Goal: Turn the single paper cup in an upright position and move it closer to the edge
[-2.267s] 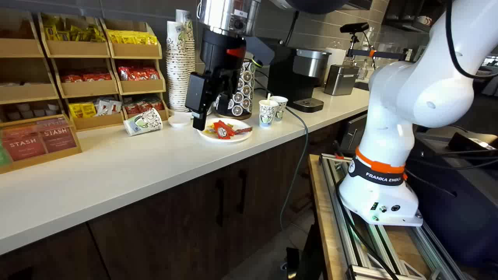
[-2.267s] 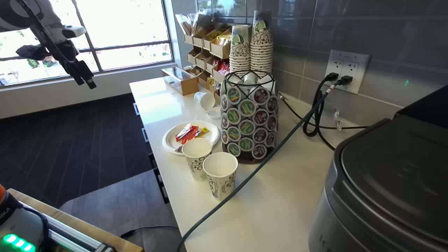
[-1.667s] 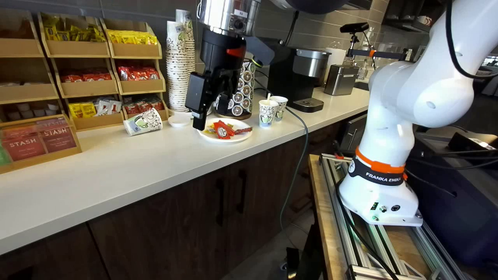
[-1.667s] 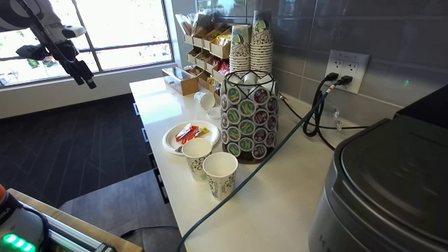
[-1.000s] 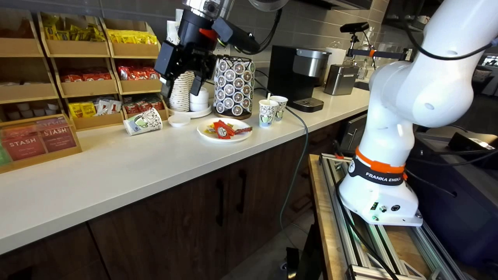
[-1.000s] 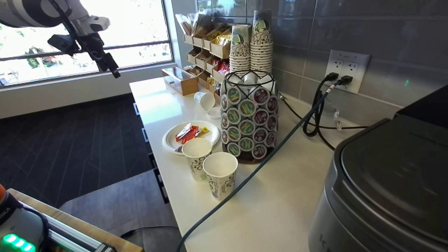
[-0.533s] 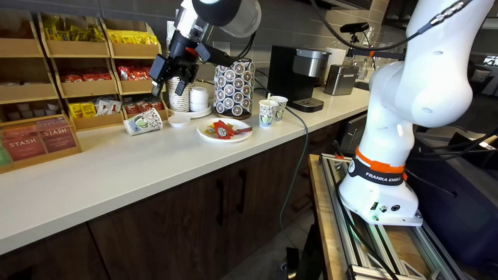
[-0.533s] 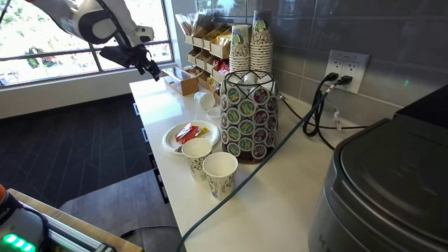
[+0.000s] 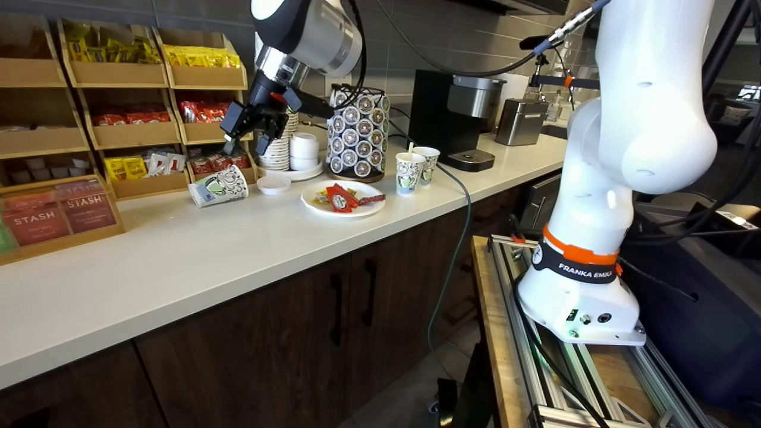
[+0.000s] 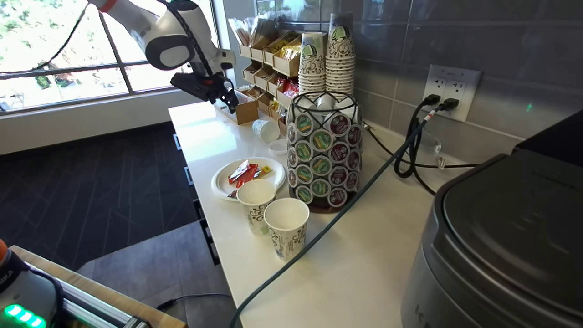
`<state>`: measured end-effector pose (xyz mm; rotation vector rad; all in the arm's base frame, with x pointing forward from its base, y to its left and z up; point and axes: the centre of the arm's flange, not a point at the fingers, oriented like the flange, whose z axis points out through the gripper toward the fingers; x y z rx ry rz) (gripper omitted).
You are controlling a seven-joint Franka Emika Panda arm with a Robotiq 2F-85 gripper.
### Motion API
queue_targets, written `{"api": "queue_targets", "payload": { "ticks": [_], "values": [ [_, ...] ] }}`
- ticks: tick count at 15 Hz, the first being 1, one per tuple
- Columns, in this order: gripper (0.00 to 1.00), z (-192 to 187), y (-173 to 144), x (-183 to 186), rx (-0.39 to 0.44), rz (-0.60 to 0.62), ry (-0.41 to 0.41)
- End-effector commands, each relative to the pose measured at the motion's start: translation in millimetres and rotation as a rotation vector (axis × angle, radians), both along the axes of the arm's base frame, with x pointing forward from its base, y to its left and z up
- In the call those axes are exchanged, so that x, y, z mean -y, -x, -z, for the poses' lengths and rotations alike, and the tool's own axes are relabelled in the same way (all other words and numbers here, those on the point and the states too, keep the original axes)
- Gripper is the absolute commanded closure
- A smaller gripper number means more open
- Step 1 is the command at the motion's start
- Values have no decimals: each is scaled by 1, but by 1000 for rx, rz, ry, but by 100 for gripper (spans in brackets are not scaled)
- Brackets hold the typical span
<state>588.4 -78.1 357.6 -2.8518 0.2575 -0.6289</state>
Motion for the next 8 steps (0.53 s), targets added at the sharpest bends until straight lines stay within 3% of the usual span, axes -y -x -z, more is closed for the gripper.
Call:
{"api": "queue_targets", "payload": {
  "ticks": [1, 8],
  "values": [
    [0, 5, -4, 7, -5, 11, 2],
    [0, 9, -10, 12, -6, 18, 4]
  ]
}}
